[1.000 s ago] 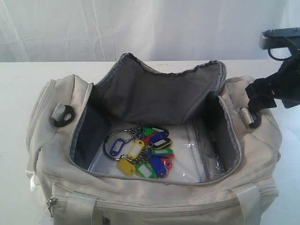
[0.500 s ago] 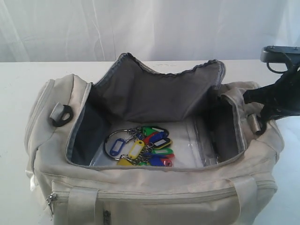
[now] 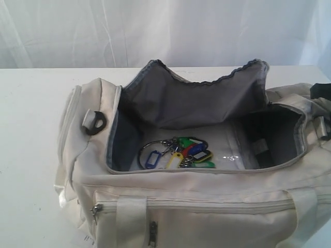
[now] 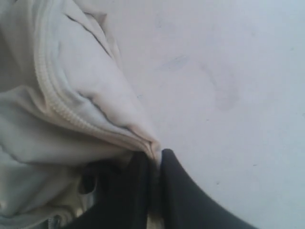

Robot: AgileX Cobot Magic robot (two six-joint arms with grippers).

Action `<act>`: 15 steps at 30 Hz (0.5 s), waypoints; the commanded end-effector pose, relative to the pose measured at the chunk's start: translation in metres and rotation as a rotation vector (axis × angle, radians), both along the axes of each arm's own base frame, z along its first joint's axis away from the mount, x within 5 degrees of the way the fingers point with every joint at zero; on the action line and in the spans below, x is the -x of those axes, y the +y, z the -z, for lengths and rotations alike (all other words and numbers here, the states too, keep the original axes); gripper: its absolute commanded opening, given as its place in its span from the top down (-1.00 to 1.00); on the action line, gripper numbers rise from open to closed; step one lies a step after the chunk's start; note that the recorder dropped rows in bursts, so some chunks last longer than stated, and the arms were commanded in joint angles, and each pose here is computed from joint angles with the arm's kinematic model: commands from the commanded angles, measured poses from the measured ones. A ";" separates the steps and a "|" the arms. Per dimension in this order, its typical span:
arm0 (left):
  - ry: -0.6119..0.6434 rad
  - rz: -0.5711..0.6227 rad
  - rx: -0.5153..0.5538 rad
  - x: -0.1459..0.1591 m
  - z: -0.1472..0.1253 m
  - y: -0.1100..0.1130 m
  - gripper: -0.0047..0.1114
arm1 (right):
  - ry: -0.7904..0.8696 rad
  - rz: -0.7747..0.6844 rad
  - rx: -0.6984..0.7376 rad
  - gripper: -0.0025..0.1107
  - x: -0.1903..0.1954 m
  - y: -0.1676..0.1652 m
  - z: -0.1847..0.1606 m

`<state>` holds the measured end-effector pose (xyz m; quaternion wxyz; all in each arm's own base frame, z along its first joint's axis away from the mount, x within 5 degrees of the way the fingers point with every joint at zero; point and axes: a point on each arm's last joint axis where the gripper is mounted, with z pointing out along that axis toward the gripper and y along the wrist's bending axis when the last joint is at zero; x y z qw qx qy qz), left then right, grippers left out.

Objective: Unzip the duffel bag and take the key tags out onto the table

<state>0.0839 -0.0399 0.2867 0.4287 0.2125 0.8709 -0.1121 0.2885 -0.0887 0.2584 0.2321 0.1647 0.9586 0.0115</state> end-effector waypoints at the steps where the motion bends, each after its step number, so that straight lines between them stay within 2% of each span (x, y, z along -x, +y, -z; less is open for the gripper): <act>1: 0.010 0.007 0.008 0.002 0.002 -0.001 0.92 | -0.054 0.032 0.080 0.96 0.002 -0.015 -0.008; 7: 0.010 0.007 0.008 0.002 0.002 -0.001 0.92 | -0.059 0.053 0.052 0.95 0.002 -0.013 -0.008; 9: 0.010 0.007 0.008 0.002 0.002 -0.001 0.92 | -0.049 0.052 0.049 0.86 0.003 -0.013 -0.007; 11: 0.010 0.007 0.008 0.002 0.002 -0.001 0.92 | -0.048 0.051 0.048 0.65 0.004 -0.013 -0.009; 15: 0.010 0.007 0.008 0.002 0.002 -0.001 0.92 | -0.113 0.054 0.069 -0.07 0.011 -0.010 -0.026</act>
